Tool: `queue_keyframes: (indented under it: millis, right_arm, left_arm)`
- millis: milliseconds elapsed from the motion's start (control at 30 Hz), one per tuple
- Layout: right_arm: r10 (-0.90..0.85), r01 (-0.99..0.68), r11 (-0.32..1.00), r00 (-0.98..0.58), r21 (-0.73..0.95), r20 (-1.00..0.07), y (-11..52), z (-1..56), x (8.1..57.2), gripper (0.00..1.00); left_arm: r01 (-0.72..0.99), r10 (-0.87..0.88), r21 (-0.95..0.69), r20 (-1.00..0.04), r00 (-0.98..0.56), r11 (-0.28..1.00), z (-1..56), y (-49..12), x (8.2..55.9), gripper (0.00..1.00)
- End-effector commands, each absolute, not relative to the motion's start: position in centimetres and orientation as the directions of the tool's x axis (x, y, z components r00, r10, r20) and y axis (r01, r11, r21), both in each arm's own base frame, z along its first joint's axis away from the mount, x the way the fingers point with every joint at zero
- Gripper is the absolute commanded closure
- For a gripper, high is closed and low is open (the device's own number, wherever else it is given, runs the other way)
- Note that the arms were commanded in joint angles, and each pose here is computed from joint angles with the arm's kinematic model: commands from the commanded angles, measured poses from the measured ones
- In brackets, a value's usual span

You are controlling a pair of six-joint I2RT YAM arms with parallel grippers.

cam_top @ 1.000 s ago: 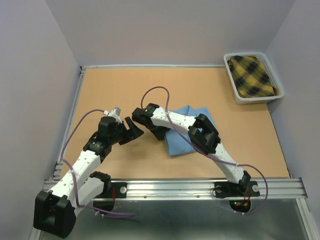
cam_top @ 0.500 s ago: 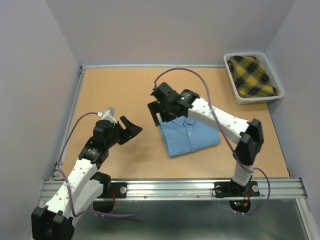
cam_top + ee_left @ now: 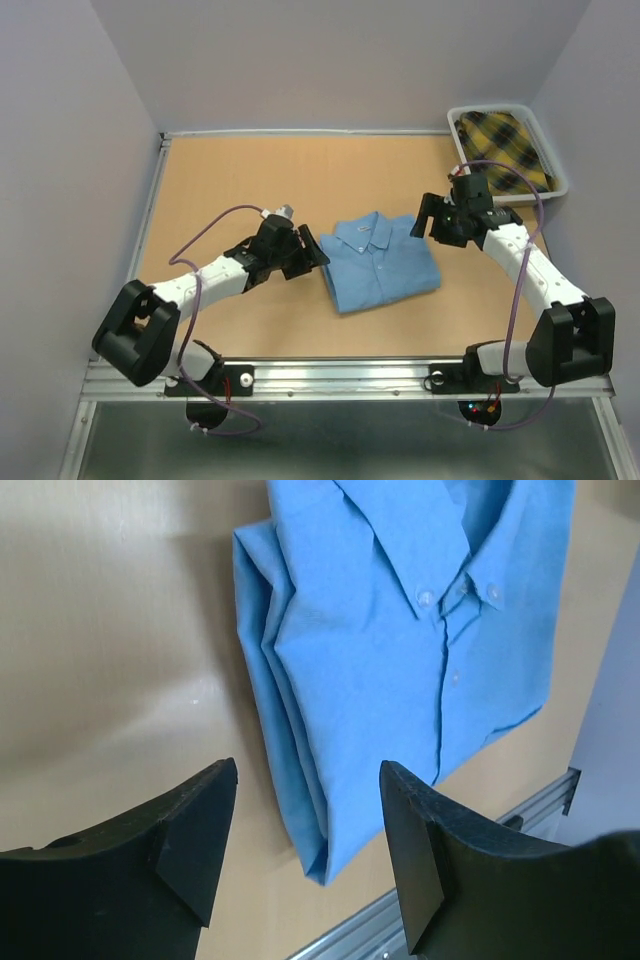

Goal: Fold and stack the long sleeve shirts
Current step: Fold the shirt

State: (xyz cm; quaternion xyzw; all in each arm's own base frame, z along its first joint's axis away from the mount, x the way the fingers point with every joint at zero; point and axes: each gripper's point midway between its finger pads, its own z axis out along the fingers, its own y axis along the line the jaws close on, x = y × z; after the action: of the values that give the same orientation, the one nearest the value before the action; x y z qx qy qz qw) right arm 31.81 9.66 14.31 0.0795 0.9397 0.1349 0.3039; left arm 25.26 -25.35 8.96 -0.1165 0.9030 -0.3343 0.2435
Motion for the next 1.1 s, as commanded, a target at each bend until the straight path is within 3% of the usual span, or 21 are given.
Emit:
queue_keyframes:
  millis: [0, 233, 400, 467, 633, 767, 933, 1067]
  right_arm:
    - [0.313, 0.051, 0.908, -0.741, 0.416, -0.594, 9.0, 14.8, 32.9, 0.17]
    - [0.35, 0.065, 0.891, -0.729, 0.449, -0.588, 8.7, 14.4, 33.1, 0.17]
    - [0.361, 0.084, 0.892, -0.725, 0.445, -0.586, 8.5, 13.6, 33.2, 0.16]
    - [0.365, 0.081, 0.889, -0.721, 0.451, -0.59, 8.5, 13.5, 33.2, 0.16]
    - [0.364, 0.074, 0.887, -0.722, 0.457, -0.589, 8.5, 13.2, 33.0, 0.16]
    - [0.357, 0.028, 0.87, -0.725, 0.493, -0.589, 9.4, 13.4, 32.9, 0.16]
    - [0.328, -0.109, 0.79, -0.756, 0.603, -0.566, 12.4, 14.0, 31.4, 0.16]
    - [0.334, -0.237, 0.589, -0.799, 0.773, -0.499, 16.2, 15.0, 28.6, 0.18]
  left_arm:
    - [-0.035, -0.393, -0.675, -0.385, -0.835, 0.737, 9.6, -27.3, 27.2, 0.3]
    - [-0.064, -0.376, -0.64, -0.365, -0.852, 0.766, 7.4, -29.0, 28.1, 0.31]
    - [-0.087, -0.366, -0.599, -0.361, -0.858, 0.796, 5.3, -28.8, 28.4, 0.38]
    - [-0.096, -0.354, -0.58, -0.351, -0.867, 0.809, 4.1, -28.7, 28.1, 0.46]
    - [-0.089, -0.336, -0.564, -0.35, -0.875, 0.821, 2.7, -28.2, 27.5, 0.79]
    - [-0.032, -0.292, -0.561, -0.38, -0.878, 0.827, 2.5, -27.7, 27.0, 0.98]
    - [-0.022, -0.278, -0.55, -0.387, -0.879, 0.835, 1.7, -25.3, 27.1, 1.0]
    - [-0.014, -0.294, -0.598, -0.373, -0.88, 0.801, 1.9, -24.4, 26.9, 1.0]
